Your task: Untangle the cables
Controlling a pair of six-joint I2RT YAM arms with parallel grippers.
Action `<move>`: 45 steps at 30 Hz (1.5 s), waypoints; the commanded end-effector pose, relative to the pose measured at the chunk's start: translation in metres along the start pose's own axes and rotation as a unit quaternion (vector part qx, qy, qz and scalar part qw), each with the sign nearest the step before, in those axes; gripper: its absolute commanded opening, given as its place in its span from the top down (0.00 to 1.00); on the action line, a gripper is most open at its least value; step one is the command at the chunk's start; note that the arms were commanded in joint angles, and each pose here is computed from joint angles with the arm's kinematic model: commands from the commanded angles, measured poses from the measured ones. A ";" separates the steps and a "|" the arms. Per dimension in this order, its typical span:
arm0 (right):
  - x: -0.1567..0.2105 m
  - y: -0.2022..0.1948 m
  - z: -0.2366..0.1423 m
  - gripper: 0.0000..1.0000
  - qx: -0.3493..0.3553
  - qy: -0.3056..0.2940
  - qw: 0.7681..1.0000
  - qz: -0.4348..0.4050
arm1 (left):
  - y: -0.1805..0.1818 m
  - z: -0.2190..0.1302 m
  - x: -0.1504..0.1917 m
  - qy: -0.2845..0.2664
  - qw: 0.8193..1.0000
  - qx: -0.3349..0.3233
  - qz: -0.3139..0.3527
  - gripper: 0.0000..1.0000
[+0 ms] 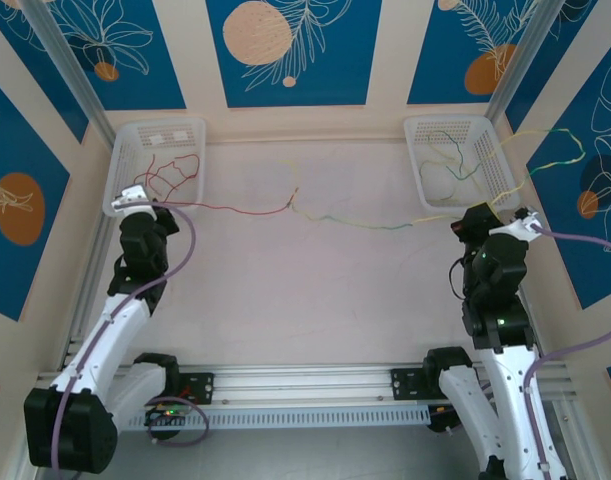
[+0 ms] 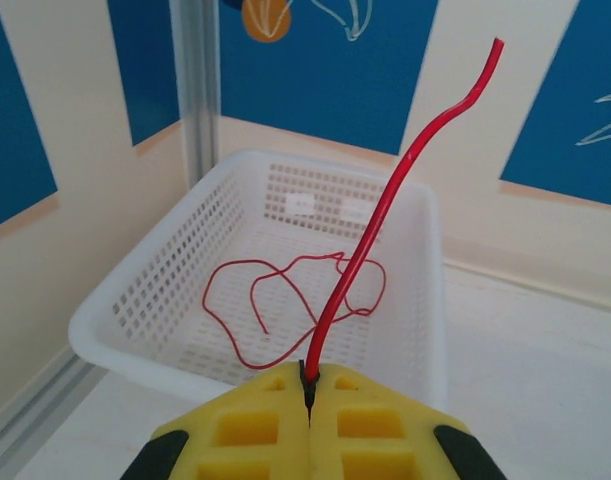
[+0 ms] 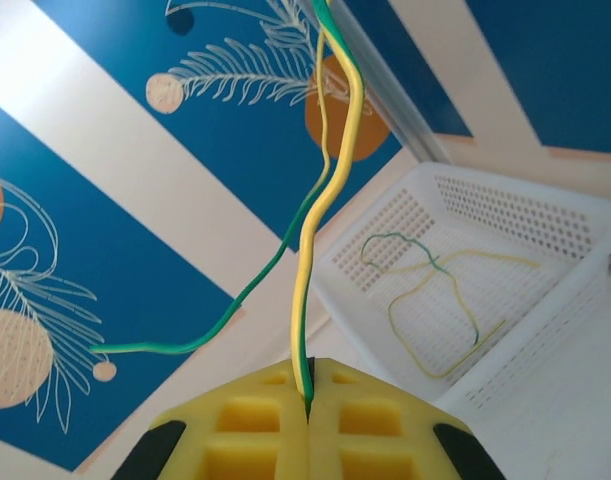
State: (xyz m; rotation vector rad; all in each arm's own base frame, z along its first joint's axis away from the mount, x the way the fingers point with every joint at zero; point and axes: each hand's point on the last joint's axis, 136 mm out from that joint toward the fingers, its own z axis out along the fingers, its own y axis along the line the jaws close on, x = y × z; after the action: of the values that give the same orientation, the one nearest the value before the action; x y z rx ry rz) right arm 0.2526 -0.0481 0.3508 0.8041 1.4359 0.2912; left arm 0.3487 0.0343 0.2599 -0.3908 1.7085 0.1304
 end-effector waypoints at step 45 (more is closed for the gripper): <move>-0.016 0.043 -0.026 1.00 -0.107 0.042 0.989 -0.088 | -0.002 0.016 -0.171 -0.071 0.995 0.066 -0.032 1.00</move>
State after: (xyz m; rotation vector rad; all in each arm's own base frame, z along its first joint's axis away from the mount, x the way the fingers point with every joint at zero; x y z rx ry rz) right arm 0.2409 -0.0262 0.3786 0.5253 1.5688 0.2828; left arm 0.3786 0.0543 0.4105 -0.3154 1.5881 -0.0970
